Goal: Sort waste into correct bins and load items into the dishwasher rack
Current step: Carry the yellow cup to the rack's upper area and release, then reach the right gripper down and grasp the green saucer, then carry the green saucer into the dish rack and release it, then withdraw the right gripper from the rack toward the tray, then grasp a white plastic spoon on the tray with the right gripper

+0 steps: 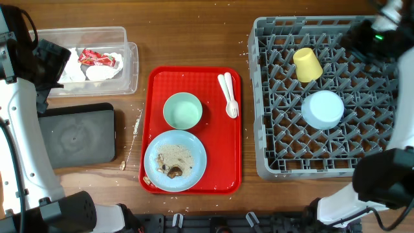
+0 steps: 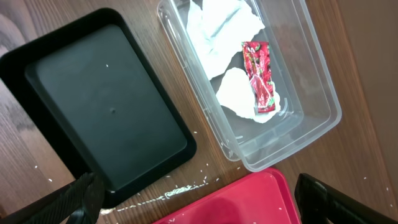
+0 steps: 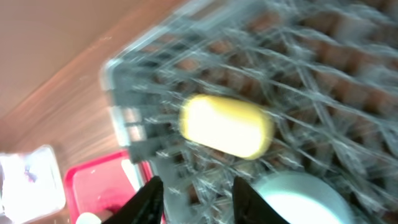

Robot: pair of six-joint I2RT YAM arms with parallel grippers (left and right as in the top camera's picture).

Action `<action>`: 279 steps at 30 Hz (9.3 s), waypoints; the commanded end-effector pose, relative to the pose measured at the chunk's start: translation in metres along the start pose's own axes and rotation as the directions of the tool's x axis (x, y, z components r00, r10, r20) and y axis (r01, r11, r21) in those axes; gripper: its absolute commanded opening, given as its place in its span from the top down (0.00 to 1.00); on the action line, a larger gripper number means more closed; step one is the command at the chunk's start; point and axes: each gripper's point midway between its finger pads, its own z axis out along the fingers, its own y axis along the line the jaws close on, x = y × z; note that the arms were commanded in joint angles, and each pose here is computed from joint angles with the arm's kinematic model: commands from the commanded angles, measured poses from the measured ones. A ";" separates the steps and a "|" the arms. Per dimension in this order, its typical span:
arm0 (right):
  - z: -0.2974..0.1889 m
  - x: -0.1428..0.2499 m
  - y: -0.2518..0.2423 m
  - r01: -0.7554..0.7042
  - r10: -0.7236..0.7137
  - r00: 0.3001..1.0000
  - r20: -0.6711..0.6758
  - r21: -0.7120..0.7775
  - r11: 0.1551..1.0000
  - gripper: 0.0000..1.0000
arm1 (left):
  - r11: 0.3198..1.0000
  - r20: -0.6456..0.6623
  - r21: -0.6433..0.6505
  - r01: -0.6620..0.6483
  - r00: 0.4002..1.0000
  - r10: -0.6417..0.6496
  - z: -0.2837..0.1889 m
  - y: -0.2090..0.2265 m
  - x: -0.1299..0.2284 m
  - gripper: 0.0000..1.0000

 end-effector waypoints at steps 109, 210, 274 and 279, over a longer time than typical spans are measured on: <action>0.208 0.368 0.275 0.650 -0.654 0.727 -0.210 -0.097 0.754 0.47 | 1.000 0.000 -0.004 0.010 1.000 -0.010 0.002 0.000 -0.001 0.00; -0.037 0.205 -0.047 0.015 0.110 0.954 -0.279 0.411 0.911 0.95 | 1.000 0.000 -0.004 0.010 1.000 -0.010 0.002 0.000 -0.001 0.00; 0.238 0.236 0.141 0.617 -0.572 0.756 -0.318 0.057 0.785 0.72 | 1.000 0.001 -0.004 0.010 1.000 -0.010 0.002 0.000 -0.001 0.00; 0.239 0.245 0.144 0.631 -0.587 0.738 -0.332 0.034 0.775 0.71 | 1.000 0.001 -0.004 0.010 1.000 -0.010 0.002 0.000 -0.001 0.00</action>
